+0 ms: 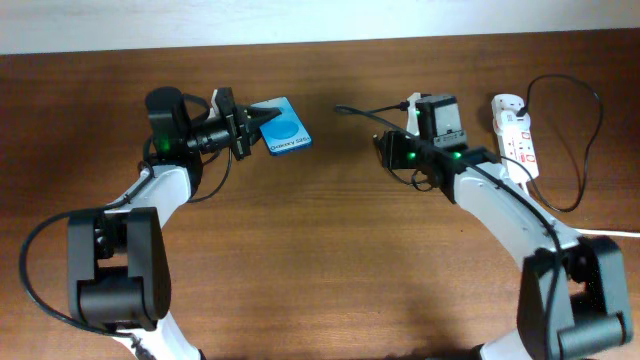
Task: Plug charger to phone and switch on socket
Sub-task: 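Grasp the black USB-C cable end with the right gripper, then bring the cable connector up to the phone's bottom port, then push the connector into the phone port while the left gripper holds the phone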
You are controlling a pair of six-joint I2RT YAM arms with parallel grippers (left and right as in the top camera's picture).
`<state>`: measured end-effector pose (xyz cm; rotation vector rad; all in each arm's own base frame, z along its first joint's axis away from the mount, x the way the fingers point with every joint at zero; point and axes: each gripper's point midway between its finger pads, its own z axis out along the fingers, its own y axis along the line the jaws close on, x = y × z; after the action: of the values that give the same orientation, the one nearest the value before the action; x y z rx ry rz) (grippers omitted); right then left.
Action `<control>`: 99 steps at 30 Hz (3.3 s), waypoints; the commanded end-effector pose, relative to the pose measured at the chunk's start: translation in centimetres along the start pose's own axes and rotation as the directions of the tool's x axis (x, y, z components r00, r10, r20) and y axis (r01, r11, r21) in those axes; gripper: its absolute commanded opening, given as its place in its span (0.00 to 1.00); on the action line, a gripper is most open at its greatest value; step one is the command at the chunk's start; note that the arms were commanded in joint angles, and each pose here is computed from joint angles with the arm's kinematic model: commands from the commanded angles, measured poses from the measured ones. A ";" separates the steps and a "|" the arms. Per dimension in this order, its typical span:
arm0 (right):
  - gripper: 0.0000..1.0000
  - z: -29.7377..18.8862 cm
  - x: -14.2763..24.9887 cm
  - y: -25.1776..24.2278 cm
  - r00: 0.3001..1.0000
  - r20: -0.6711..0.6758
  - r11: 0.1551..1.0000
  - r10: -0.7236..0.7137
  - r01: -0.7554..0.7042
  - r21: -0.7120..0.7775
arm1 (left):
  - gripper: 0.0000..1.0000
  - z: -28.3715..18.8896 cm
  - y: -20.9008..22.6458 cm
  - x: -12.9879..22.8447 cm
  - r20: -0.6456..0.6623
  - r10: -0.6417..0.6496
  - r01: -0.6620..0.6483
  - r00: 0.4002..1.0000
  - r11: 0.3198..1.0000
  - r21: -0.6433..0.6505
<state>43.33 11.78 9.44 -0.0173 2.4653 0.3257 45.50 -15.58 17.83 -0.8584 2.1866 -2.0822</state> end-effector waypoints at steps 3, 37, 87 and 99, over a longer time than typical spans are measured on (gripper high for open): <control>0.51 5.1 0.8 -1.0 1.000 0.013 0.999 -0.020 0.019 0.044 | 0.00 0.1 -0.2 0.6 -0.045 0.026 -0.026 0.999 1.000 0.002; 0.04 -3.8 -0.8 2.6 0.982 -0.178 0.909 0.064 -0.131 -0.395 | 0.00 1.3 2.4 -0.6 -0.037 0.068 -0.069 0.997 0.997 -0.026; 0.04 -8.1 1.8 15.5 0.965 -0.195 0.818 0.173 -0.251 -0.518 | 0.00 5.5 0.4 -0.7 0.033 0.163 -0.165 0.986 0.982 0.091; 0.04 -10.0 1.4 16.1 0.970 -0.184 0.796 0.161 -0.238 -0.556 | 0.00 5.4 0.4 -0.7 0.027 0.150 -0.152 0.988 0.984 0.090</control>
<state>35.32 24.80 18.59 -0.0078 2.4264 1.1637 47.76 -20.23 15.40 -0.7336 2.0710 -2.0680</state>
